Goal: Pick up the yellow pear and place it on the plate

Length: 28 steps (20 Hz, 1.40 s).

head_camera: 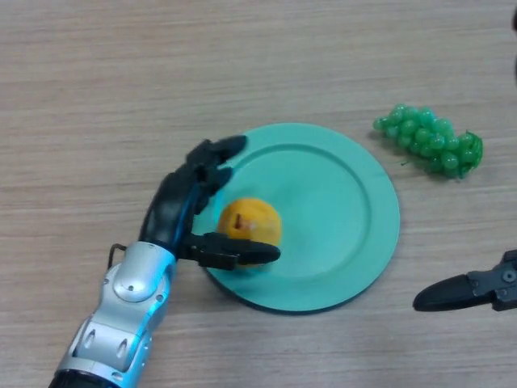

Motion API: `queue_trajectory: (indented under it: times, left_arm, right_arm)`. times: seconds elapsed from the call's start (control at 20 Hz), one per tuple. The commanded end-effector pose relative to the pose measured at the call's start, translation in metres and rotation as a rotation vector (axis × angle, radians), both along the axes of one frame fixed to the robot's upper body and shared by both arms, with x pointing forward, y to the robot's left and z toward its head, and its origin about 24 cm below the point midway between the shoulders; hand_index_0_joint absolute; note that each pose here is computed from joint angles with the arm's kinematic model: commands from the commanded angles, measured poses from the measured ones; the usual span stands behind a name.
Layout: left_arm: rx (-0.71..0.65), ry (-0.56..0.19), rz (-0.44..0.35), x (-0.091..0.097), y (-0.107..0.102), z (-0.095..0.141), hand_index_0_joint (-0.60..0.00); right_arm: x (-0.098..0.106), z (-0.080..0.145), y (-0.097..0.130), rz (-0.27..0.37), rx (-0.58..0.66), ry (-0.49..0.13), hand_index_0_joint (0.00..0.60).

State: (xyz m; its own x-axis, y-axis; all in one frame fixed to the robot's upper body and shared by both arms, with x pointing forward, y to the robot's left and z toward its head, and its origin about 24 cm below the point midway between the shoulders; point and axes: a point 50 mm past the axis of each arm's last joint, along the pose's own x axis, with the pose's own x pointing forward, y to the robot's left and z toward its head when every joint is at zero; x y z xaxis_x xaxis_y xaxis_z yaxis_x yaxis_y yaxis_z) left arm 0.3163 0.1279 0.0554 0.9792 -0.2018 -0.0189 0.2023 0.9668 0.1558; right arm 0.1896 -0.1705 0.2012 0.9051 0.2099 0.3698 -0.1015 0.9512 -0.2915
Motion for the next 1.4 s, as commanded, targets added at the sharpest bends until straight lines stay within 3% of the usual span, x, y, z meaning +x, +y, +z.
queue_trajectory:
  times: [0.05,0.25,0.35,0.5,0.7,0.75,0.95,1.05,1.25,1.4]
  left_arm:
    - [-0.018,-0.209,0.029,0.004,0.011,0.042,0.000]
    - [-0.037,-0.263,0.060,-0.010,0.023,0.068,0.000]
    - [-0.019,-0.271,0.037,-0.022,0.027,0.085,0.000]
    - [-0.111,-0.295,0.050,-0.040,0.043,0.110,0.000]
    - [-0.169,-0.380,0.045,-0.066,0.070,0.140,0.000]
    - [-0.192,-0.430,0.045,-0.073,0.077,0.148,0.000]
    - [-0.201,-0.543,0.065,-0.090,0.095,0.160,0.000]
    - [-0.211,-0.608,0.103,-0.093,0.102,0.164,0.000]
    - [-0.201,-0.631,0.087,-0.093,0.099,0.170,0.000]
    - [-0.165,-0.655,0.098,-0.090,0.096,0.169,0.000]
  right_arm:
    - [-0.012,0.022,-0.001,-0.003,-0.009,-0.171,0.000]
    - [-0.009,0.022,0.002,0.014,0.003,-0.171,0.000]
    - [-0.006,0.022,0.003,0.025,0.007,-0.167,0.000]
    - [-0.001,0.020,0.006,0.037,-0.008,-0.168,0.000]
    - [0.003,0.015,0.005,0.059,-0.010,-0.136,0.000]
    - [0.005,0.016,0.005,0.067,-0.016,-0.134,0.000]
    - [0.010,0.007,0.005,0.081,-0.015,-0.079,0.000]
    - [0.012,0.007,0.005,0.081,-0.014,-0.082,0.000]
    - [0.018,0.004,0.003,0.089,-0.011,-0.058,0.000]
    - [0.020,0.004,0.001,0.072,-0.021,-0.074,0.000]
